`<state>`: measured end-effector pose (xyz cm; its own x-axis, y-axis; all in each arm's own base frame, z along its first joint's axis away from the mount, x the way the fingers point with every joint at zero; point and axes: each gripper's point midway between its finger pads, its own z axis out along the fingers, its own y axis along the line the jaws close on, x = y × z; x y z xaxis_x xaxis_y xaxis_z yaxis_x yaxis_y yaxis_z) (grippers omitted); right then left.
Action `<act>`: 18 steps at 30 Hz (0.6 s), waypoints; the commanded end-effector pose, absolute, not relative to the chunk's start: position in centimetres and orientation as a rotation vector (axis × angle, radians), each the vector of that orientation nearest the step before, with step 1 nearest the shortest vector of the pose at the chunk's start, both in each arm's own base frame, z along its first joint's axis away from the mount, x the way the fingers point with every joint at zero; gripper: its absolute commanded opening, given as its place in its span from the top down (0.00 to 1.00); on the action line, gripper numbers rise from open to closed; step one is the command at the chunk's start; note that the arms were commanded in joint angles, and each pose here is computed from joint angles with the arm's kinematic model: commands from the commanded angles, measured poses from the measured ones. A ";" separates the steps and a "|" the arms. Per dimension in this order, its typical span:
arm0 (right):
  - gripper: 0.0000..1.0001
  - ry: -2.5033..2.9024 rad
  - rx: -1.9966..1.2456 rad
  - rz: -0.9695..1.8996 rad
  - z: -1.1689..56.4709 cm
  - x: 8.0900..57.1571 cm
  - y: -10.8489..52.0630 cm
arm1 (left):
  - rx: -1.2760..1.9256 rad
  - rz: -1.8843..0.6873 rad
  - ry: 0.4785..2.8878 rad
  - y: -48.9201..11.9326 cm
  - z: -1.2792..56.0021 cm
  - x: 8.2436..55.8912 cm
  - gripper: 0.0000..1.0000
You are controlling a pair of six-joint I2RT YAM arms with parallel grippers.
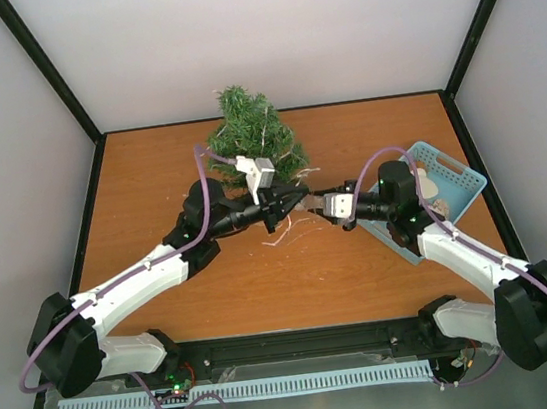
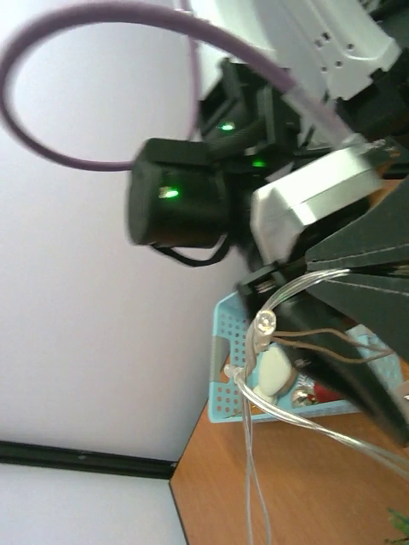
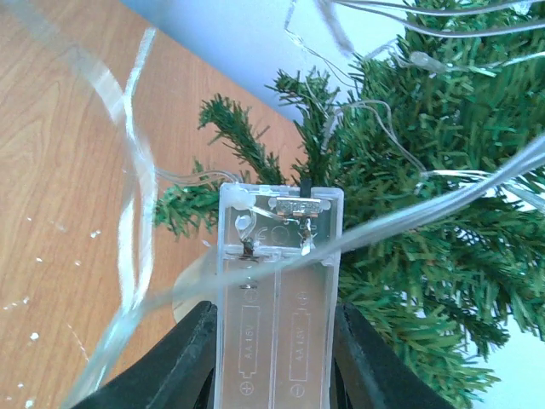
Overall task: Decorate the small christmas tree
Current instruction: Wrap the decoration item around the Christmas tree.
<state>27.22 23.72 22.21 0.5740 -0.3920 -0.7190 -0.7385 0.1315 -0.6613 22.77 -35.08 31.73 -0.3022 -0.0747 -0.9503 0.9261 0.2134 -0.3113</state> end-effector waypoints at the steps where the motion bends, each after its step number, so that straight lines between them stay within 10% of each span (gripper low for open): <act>1: 0.91 0.909 -1.433 0.341 23.6 25.7 24.4 | 0.700 -1.337 1.485 -35.0 36.1 23.7 0.99; 18: 0.91 0.835 -1.442 0.353 23.6 16.6 28.3 | 0.519 -1.311 1.523 -34.8 36.8 26.5 0.98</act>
<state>17.95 27.46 22.04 0.6518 -0.2593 -0.7127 -0.7045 0.1410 -0.6956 25.93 -34.44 35.25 -0.4089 -0.2446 -0.8792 0.8248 0.3132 -0.4707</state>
